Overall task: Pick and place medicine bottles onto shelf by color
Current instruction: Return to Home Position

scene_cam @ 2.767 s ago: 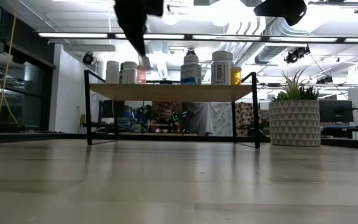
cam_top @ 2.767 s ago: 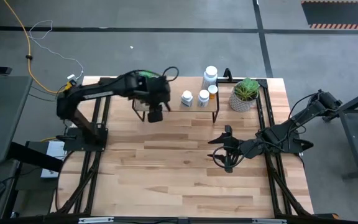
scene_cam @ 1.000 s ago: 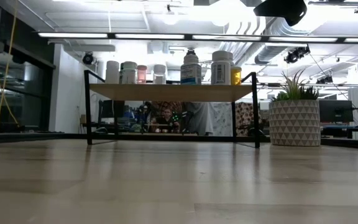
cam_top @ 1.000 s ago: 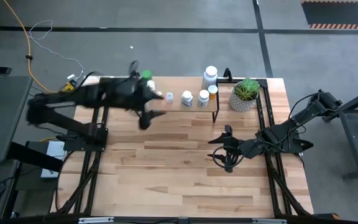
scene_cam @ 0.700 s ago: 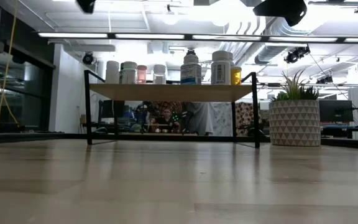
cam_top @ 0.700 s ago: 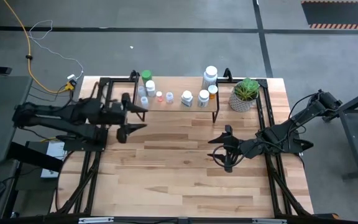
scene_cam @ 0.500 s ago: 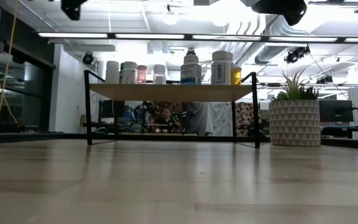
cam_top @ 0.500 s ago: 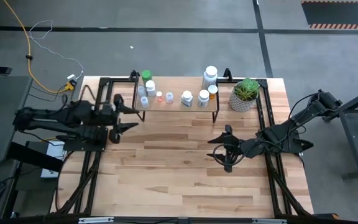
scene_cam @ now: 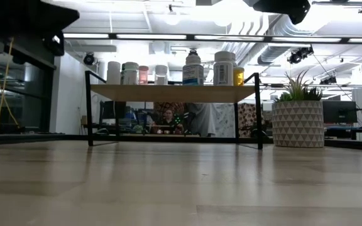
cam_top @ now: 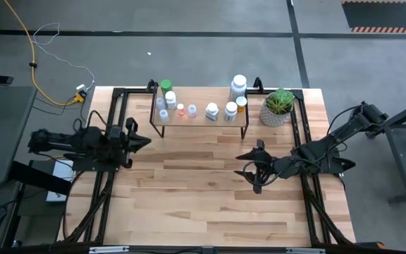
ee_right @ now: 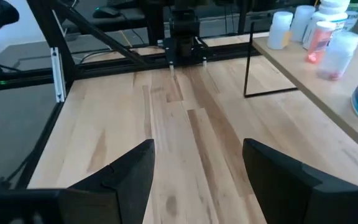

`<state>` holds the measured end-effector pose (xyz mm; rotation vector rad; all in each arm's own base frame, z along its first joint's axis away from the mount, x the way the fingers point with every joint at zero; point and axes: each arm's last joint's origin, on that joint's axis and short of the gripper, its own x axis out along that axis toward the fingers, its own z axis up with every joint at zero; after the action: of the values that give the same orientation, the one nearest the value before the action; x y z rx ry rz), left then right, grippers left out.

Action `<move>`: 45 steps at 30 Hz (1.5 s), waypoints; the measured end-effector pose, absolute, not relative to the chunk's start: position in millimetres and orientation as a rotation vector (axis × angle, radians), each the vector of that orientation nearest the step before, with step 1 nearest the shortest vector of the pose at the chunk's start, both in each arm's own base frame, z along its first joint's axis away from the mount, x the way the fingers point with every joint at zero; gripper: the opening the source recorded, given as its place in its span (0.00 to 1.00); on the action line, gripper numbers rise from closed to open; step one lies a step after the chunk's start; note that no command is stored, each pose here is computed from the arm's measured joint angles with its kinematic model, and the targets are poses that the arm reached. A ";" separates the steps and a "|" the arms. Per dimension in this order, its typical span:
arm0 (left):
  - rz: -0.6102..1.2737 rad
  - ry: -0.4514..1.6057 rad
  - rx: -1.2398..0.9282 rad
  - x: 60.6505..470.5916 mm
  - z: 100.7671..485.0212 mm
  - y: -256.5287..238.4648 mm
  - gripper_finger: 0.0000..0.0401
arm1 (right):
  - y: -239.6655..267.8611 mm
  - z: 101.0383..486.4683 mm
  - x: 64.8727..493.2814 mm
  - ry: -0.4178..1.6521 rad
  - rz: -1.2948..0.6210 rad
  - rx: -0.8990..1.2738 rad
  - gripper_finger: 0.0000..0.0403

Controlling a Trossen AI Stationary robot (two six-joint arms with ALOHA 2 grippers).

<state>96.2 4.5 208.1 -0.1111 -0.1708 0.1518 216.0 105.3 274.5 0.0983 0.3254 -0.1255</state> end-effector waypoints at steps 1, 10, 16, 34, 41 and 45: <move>0.160 -0.183 -0.114 95.8 204.8 4.7 0.01 | 104.4 275.4 214.3 0.327 -0.128 0.108 0.58; 0.173 -0.169 -0.131 95.7 181.3 5.1 0.00 | 87.4 282.3 186.3 0.390 -0.144 0.104 0.20; 0.167 -0.173 -0.120 95.5 182.1 4.9 0.00 | 75.0 242.5 161.4 0.393 -0.086 0.194 0.05; 0.160 -0.169 -0.115 95.6 181.9 4.7 0.00 | 9.8 207.7 107.3 -0.022 0.079 0.158 0.00; 0.158 -0.169 -0.115 95.6 181.9 4.6 0.00 | 10.1 184.7 97.6 -0.086 0.102 0.145 0.00; 0.158 -0.169 -0.115 95.6 181.9 4.6 0.00 | 10.2 172.4 96.4 -0.060 0.091 0.149 0.00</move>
<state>95.6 4.6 181.9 -0.1151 -0.1691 0.1580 96.4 10.2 172.4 0.1491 -0.0597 0.0915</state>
